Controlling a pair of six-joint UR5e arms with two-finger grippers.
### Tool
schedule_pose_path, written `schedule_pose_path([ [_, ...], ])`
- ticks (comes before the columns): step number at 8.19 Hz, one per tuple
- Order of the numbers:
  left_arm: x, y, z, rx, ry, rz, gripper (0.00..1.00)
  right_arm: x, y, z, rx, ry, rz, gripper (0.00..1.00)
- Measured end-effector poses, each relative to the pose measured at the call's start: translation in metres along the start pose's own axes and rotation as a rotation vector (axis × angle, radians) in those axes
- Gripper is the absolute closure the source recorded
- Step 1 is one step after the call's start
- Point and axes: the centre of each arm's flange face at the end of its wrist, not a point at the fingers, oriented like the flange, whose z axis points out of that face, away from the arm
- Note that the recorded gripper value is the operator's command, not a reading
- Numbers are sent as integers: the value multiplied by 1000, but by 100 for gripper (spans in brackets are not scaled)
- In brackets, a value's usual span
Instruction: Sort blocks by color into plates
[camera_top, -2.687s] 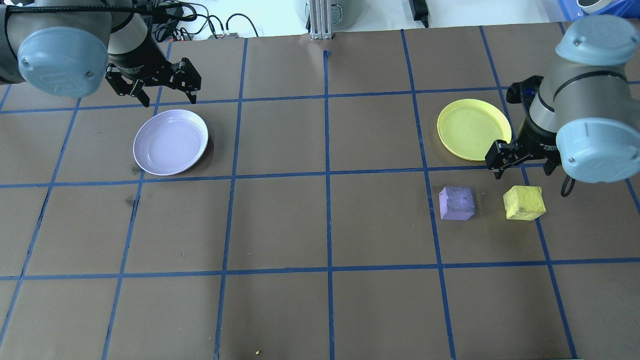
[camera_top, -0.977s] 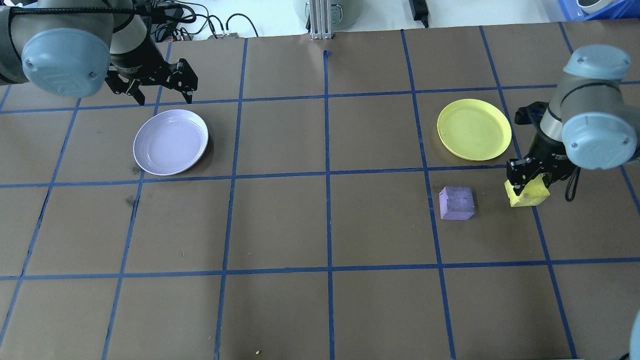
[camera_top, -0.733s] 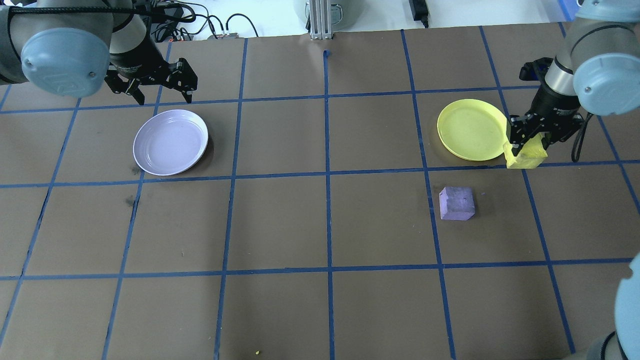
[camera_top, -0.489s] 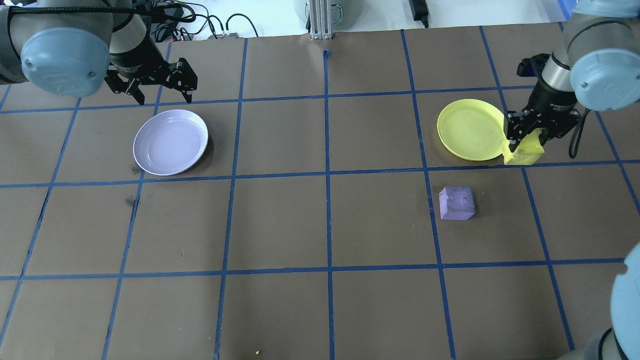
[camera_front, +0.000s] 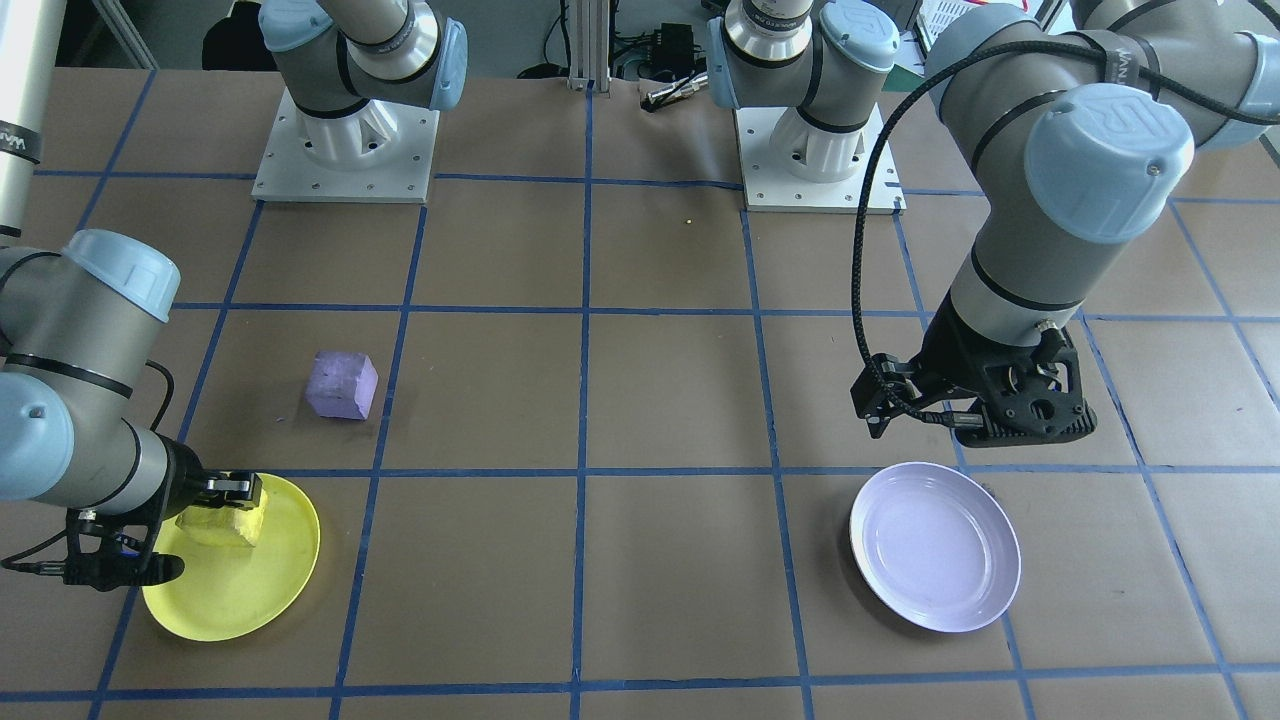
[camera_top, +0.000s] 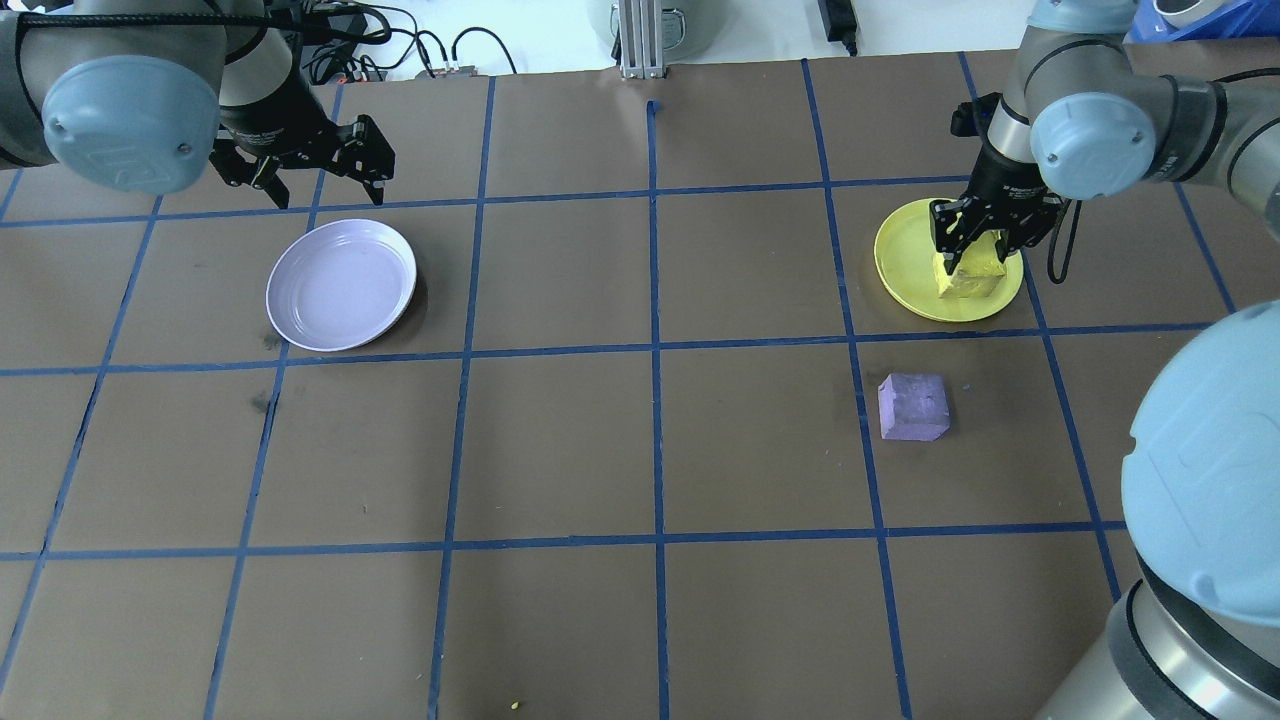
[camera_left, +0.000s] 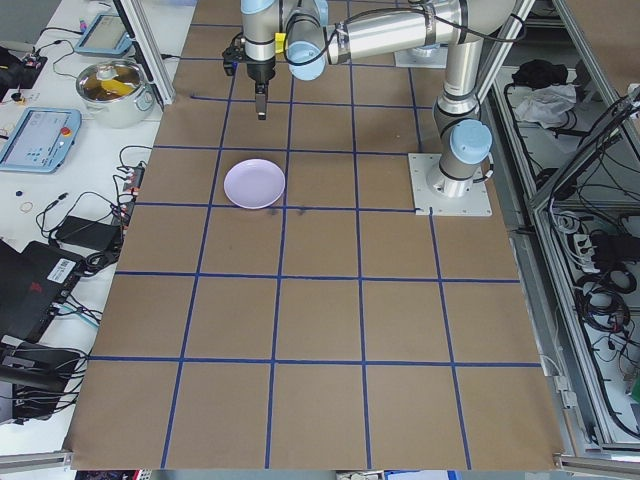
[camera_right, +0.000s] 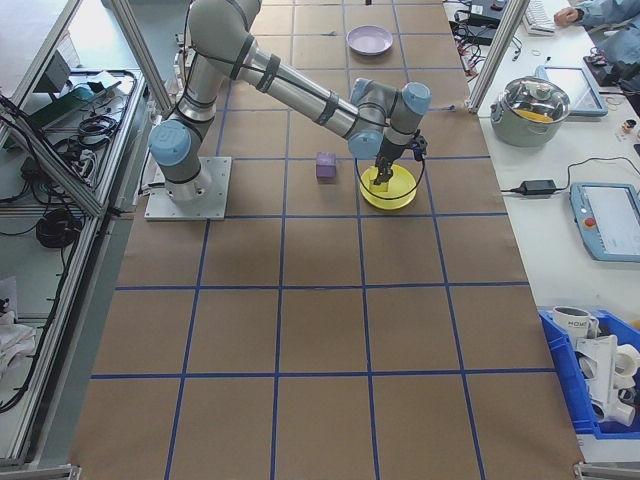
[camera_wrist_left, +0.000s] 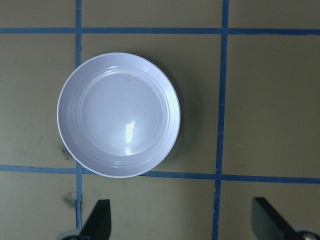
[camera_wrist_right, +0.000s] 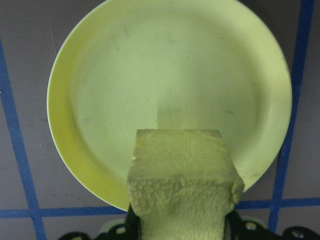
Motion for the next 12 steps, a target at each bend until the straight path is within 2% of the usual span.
schedule_pose_path([
  [2,0,0,0,2,0,-1,0,-1,-2,2,8,-1,3,0],
  [4,0,0,0,2,0,-1,0,-9,2,-19,35,-8,2,0],
  [6,0,0,0,2,0,-1,0,-48,29,-44,33,-16,30,4],
  [8,0,0,0,3,0,0,0,-73,66,-24,-20,-34,57,0],
  [9,0,0,-1,5,0,0,0,-79,85,-9,-29,-47,66,0],
  [12,-1,-1,-3,24,-1,-1,0,-84,118,35,-92,-38,57,0],
])
